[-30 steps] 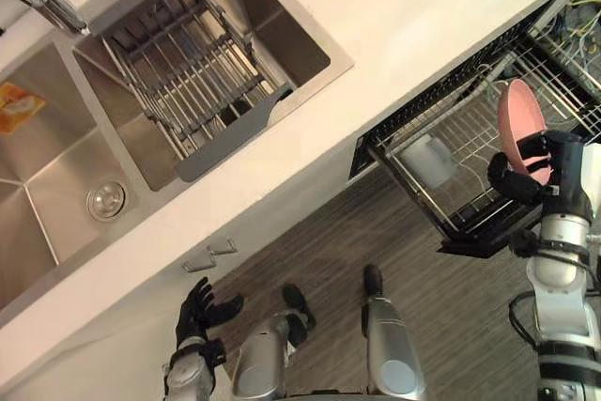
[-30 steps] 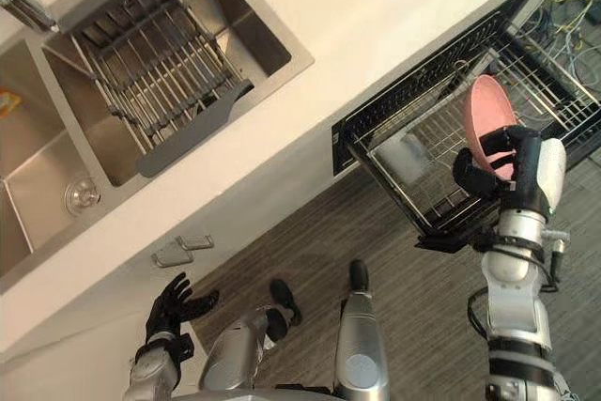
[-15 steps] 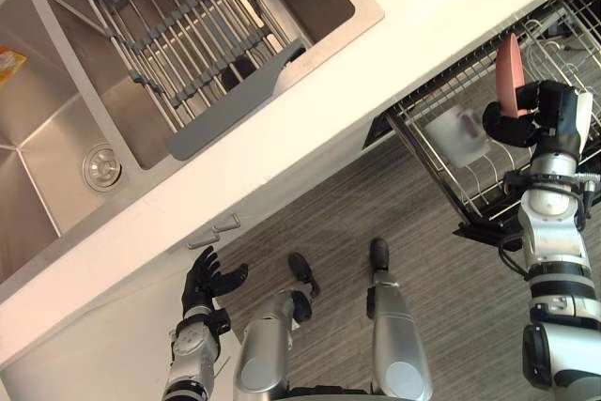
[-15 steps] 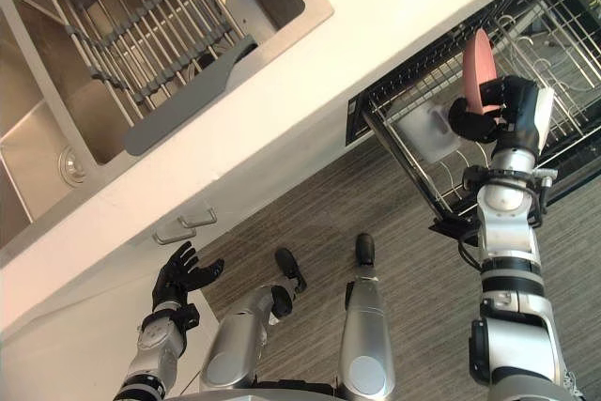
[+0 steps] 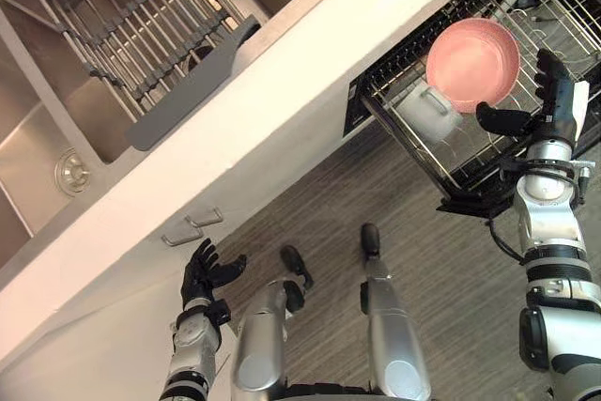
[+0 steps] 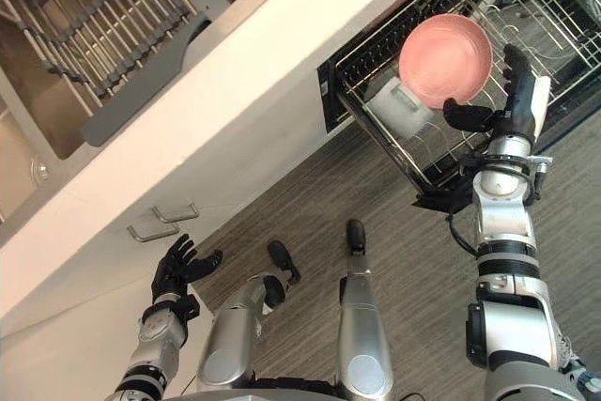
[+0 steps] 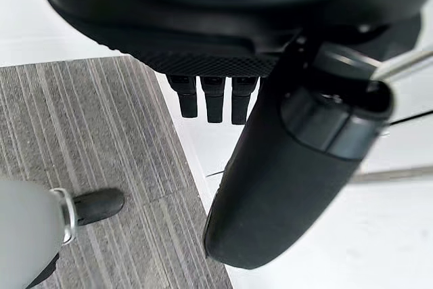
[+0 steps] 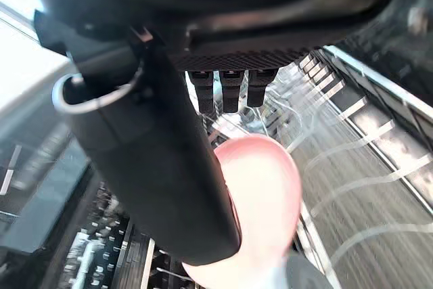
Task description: Walk over to the sink, pick up the cup, carry it to the dishwasher, place the cup inside the dishwasher, then close the dishwasher door
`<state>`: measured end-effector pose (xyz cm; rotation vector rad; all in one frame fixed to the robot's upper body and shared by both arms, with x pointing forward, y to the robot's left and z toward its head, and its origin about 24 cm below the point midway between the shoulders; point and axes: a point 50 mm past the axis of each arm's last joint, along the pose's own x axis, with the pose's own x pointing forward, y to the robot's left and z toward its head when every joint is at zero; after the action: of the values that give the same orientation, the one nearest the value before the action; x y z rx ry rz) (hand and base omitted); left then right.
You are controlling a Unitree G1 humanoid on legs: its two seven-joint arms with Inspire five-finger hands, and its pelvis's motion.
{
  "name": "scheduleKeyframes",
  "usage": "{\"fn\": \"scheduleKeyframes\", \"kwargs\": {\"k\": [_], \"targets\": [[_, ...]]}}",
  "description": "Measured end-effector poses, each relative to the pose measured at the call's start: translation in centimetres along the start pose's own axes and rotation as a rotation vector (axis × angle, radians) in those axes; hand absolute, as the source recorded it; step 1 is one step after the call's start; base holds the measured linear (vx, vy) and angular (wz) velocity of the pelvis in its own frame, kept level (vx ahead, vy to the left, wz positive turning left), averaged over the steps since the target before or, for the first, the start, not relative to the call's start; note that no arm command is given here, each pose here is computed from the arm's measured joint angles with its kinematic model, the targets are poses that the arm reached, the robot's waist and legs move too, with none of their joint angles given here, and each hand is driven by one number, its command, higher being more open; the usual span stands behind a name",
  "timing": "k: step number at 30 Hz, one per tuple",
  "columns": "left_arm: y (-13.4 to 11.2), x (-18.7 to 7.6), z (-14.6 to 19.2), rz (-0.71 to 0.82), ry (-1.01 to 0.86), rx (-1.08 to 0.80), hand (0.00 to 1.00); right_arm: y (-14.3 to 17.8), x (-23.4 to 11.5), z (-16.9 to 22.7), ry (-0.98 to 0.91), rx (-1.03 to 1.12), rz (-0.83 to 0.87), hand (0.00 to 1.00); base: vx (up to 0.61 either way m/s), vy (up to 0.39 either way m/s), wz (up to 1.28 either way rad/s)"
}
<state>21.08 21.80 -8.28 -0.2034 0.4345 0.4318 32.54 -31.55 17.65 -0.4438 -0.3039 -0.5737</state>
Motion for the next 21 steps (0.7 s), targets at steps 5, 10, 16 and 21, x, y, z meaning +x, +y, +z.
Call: {"fn": "scheduleKeyframes", "kwargs": {"k": [5,10,16,21], "targets": [[-0.3,-0.1,-0.1,0.002,-0.001,-0.014,0.90,-0.7,-2.4,0.0,-0.048,0.071,-0.059,0.90,-0.01,-0.071,-0.08],[0.5,-0.3,-0.3,0.032,0.005,-0.028,0.90,-3.0,-5.2,-1.4,-0.037,0.112,-0.157,0.90,-0.01,-0.055,0.00],[1.6,-0.8,-1.1,0.062,0.029,-0.032,0.90,-6.8,-9.1,-4.5,0.061,0.175,-0.310,0.90,0.00,-0.037,-0.01],[1.6,-1.0,-1.1,0.059,0.025,-0.034,0.90,-8.0,-11.9,-7.2,0.182,0.315,-0.390,0.90,0.01,-0.040,-0.02]]}}
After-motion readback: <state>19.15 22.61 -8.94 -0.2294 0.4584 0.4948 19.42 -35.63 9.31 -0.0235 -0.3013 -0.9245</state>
